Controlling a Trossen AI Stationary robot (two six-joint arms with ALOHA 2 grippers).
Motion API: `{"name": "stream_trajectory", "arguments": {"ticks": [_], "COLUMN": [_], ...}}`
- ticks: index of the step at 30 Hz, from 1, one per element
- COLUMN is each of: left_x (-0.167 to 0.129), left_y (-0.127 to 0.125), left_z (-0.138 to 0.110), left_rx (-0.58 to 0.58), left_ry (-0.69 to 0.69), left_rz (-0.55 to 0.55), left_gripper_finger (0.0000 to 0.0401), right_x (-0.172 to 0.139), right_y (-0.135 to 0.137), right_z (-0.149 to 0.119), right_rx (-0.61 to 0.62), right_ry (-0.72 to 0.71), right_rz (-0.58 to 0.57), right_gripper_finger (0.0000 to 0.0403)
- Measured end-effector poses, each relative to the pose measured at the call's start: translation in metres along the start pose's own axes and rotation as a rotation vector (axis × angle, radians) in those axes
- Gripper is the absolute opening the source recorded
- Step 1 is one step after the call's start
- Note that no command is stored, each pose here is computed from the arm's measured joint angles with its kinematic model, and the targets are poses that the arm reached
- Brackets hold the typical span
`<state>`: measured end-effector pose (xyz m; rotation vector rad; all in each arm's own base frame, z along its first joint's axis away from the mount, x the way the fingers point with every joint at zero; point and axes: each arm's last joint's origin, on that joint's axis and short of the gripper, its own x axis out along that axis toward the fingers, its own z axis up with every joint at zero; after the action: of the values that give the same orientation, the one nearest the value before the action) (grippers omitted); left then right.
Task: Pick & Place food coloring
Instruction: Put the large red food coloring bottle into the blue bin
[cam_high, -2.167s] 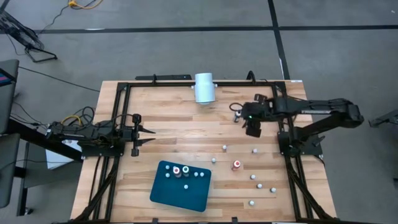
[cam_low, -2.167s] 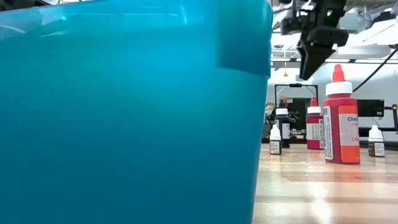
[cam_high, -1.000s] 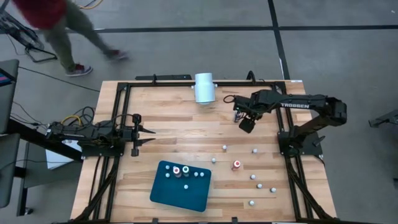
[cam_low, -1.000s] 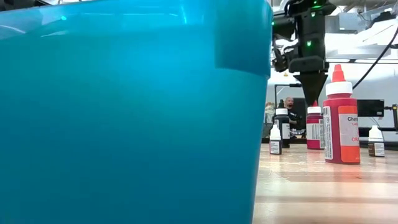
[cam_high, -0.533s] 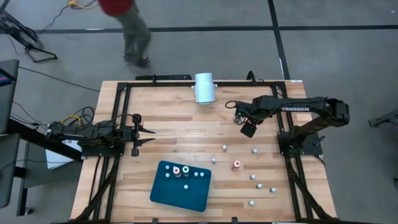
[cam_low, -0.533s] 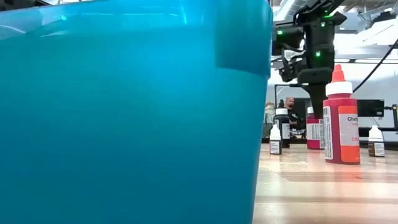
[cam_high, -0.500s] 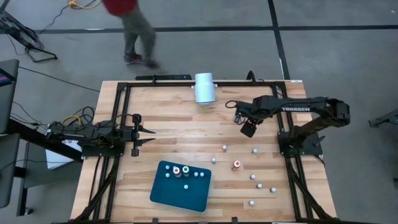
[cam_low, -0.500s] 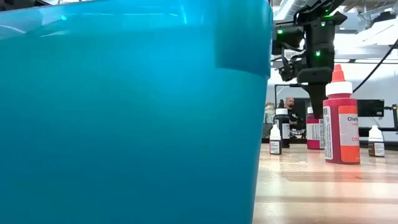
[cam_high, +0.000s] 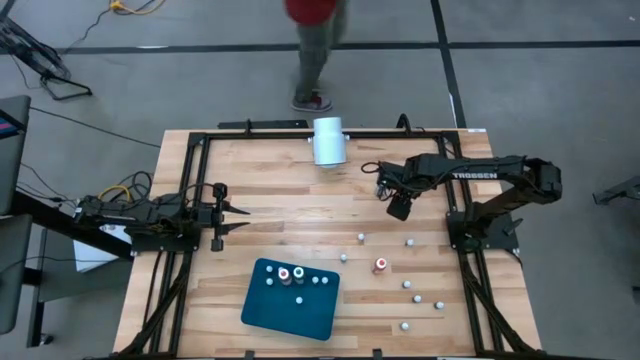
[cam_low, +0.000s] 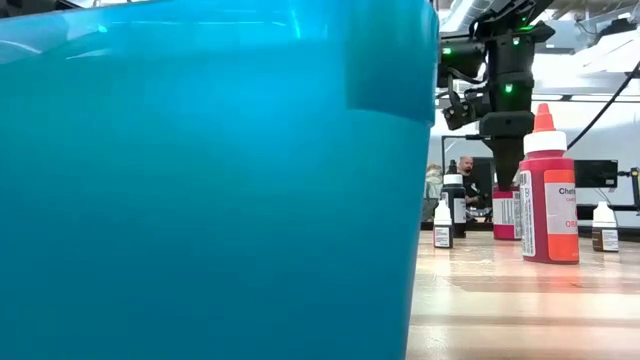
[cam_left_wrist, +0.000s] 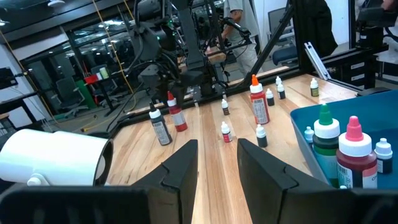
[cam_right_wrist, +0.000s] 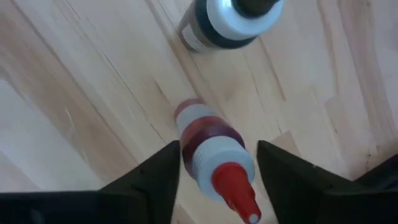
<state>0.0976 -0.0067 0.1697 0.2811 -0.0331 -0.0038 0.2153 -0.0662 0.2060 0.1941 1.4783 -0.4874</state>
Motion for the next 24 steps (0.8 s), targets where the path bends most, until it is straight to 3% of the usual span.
{"name": "stream_trajectory", "arguments": {"ticks": [7,17,24], "left_x": [0.000,0.000,0.000], "left_y": [0.000,0.000,0.000], "left_z": [0.000,0.000,0.000], "left_rx": [0.000,0.000,0.000], "left_ry": [0.000,0.000,0.000], "left_rz": [0.000,0.000,0.000], "left_gripper_finger": [0.0105,0.0105,0.0105], "right_x": [-0.002,-0.005,-0.022], "right_y": [0.001,0.003,0.011], "right_z": [0.001,-0.004,-0.008], "right_rx": [-0.001,-0.042,-0.109], "right_ry": [-0.013,0.015,-0.043], "right_rz": [0.011,0.030,0.142], "right_gripper_finger": [0.0111,0.0120,0.0106]}}
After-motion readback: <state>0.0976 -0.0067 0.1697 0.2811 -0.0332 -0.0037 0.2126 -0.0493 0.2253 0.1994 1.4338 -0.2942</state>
